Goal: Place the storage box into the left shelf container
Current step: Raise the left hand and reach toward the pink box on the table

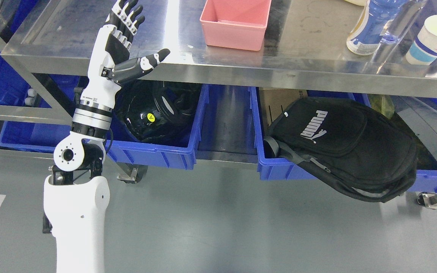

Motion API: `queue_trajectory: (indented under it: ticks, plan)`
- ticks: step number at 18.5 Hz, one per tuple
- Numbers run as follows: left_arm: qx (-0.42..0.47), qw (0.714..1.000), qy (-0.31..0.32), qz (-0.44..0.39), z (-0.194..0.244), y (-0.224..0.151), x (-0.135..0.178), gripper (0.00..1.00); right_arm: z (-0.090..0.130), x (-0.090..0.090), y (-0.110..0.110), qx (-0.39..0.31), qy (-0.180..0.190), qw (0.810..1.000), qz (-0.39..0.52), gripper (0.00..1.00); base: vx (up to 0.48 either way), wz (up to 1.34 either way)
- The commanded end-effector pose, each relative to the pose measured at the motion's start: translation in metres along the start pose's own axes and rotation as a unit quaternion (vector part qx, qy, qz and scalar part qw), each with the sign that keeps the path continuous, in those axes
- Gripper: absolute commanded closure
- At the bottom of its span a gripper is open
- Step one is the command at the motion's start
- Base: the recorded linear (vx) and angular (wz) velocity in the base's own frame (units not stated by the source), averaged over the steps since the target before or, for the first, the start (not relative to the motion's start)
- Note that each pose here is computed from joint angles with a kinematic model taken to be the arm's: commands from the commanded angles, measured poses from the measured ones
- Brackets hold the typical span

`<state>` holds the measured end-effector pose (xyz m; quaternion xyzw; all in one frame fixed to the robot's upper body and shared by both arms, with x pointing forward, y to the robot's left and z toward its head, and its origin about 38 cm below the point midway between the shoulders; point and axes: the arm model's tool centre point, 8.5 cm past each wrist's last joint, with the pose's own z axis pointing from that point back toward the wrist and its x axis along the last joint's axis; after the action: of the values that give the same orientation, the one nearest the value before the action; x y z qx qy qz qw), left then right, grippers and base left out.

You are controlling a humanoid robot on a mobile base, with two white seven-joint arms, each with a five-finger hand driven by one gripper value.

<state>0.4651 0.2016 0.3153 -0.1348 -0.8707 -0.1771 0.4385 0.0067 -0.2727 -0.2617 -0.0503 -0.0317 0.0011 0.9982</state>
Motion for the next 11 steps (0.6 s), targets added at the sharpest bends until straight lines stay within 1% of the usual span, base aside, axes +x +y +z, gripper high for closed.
queue_trajectory:
  ticks: [1, 3, 5, 6, 8, 9, 11]
  plan:
    - [-0.067, 0.992, -0.015, -0.109, -0.023, 0.060, 0.063, 0.00, -0.001, 0.010, -0.011, -0.009, -0.012, 1.000, -0.002, 0.00, 0.000, 0.00]
    - [-0.094, 0.980, 0.023, -0.174, -0.033, 0.091, 0.077, 0.00, -0.001, 0.010, -0.011, -0.009, -0.012, 1.000, -0.002, 0.00, 0.000, 0.00]
    - [-0.137, 0.963, 0.059, -0.227, -0.052, 0.094, 0.080, 0.00, -0.001, 0.010, -0.011, -0.008, -0.012, 1.000, -0.002, 0.00, 0.000, 0.00]
    - [-0.158, 0.954, 0.073, -0.242, -0.067, 0.091, 0.078, 0.00, -0.001, 0.010, -0.011, -0.008, -0.012, 1.000, -0.002, 0.00, 0.003, -0.01]
    - [-0.231, 0.934, 0.115, -0.246, -0.080, 0.075, 0.060, 0.01, -0.001, 0.010, -0.011, -0.009, -0.012, 1.000, -0.002, 0.00, 0.025, -0.14]
    - [-0.274, 0.918, 0.140, -0.252, -0.084, 0.068, 0.052, 0.02, -0.001, 0.010, -0.011, -0.009, -0.012, 1.000, -0.002, 0.00, 0.025, -0.14]
    - [-0.336, 0.879, 0.187, -0.281, -0.092, 0.056, 0.038, 0.03, -0.001, 0.010, -0.011, -0.009, -0.012, 1.000, -0.002, 0.00, 0.041, -0.15]
